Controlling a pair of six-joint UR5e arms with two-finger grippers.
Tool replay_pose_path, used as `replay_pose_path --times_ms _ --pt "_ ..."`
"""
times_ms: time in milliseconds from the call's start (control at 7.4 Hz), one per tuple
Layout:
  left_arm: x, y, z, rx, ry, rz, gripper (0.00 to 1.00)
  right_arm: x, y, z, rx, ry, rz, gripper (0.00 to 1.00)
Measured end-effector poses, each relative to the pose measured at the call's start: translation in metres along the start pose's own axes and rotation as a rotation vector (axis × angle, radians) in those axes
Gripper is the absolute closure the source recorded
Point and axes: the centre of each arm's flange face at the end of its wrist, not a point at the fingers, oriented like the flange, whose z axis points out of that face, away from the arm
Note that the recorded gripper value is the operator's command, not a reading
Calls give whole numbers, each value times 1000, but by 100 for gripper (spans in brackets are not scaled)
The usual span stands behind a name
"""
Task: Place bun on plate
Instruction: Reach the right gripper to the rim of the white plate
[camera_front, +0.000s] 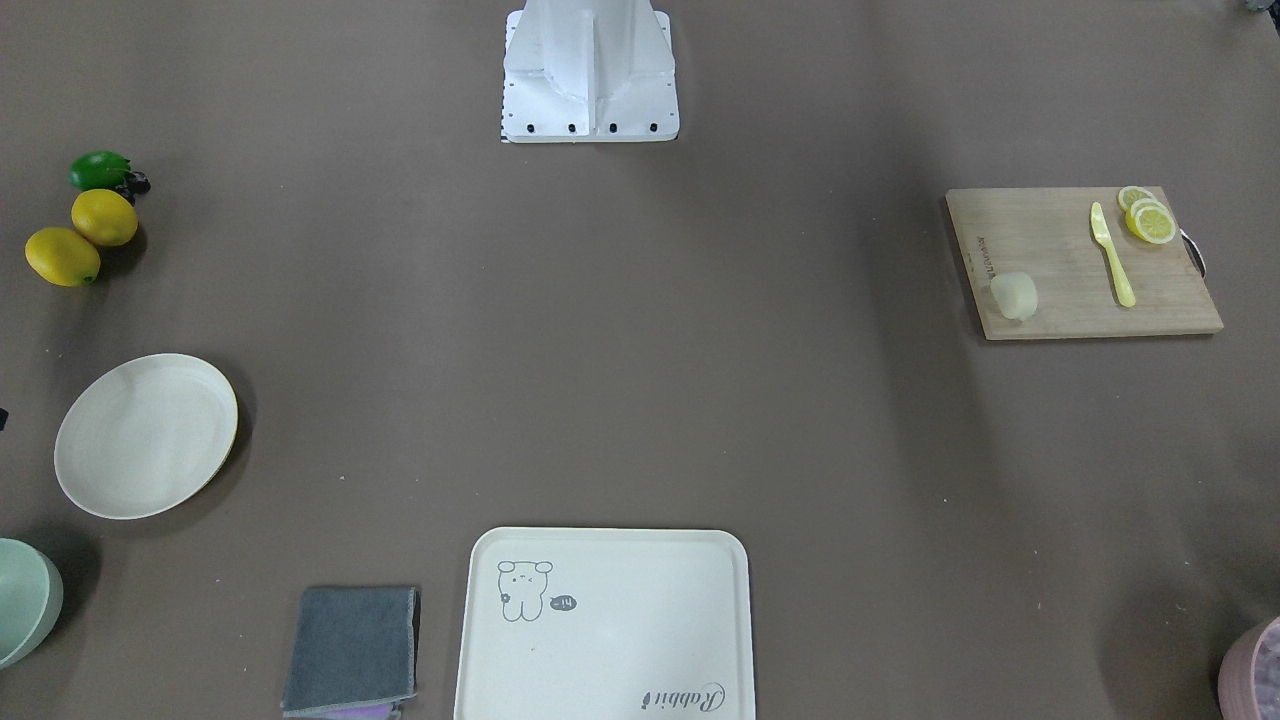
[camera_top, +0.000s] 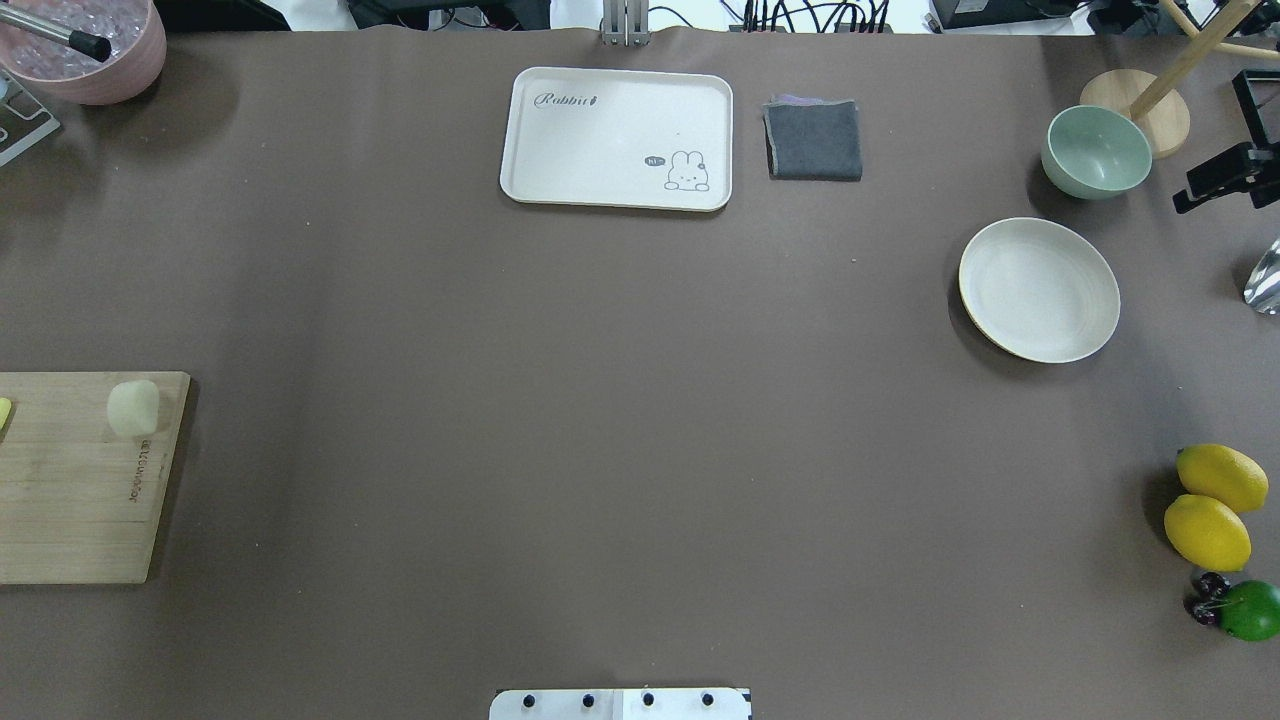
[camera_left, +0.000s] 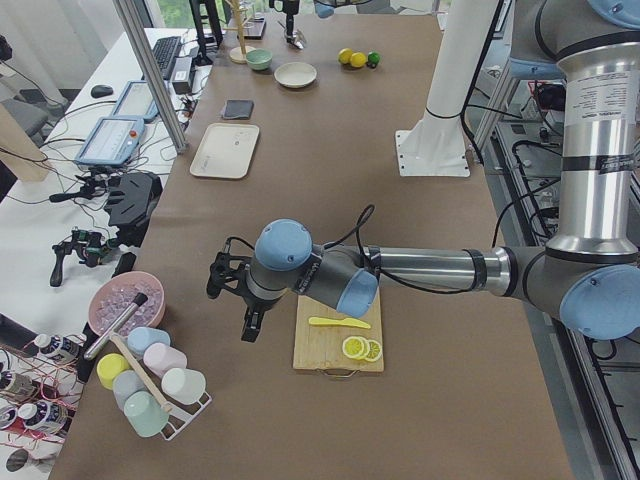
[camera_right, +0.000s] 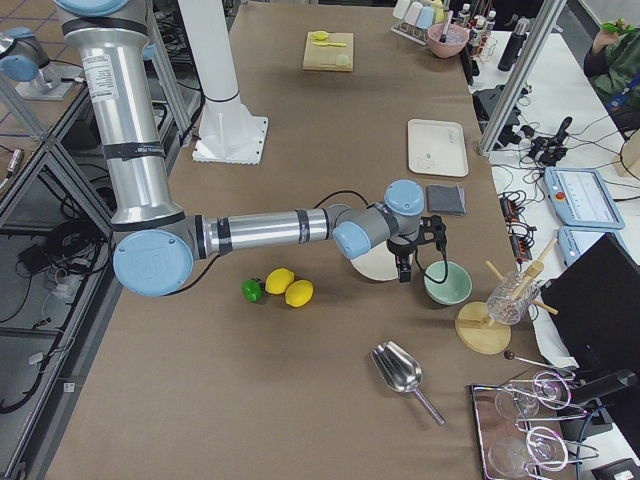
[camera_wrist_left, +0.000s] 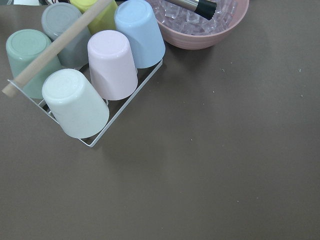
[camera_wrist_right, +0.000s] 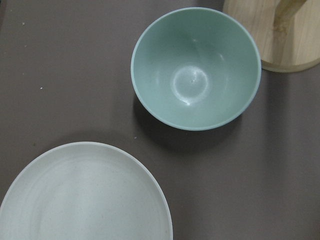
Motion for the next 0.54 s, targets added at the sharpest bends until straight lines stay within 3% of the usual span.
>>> replay_pose_path --times_ms 270,541 --pt "1 0 0 1 2 3 2 0 16 31 8 -9 54 0" --pt "3 -2 -1 4 4 6 2 19 41 43 -18 11 100 0"
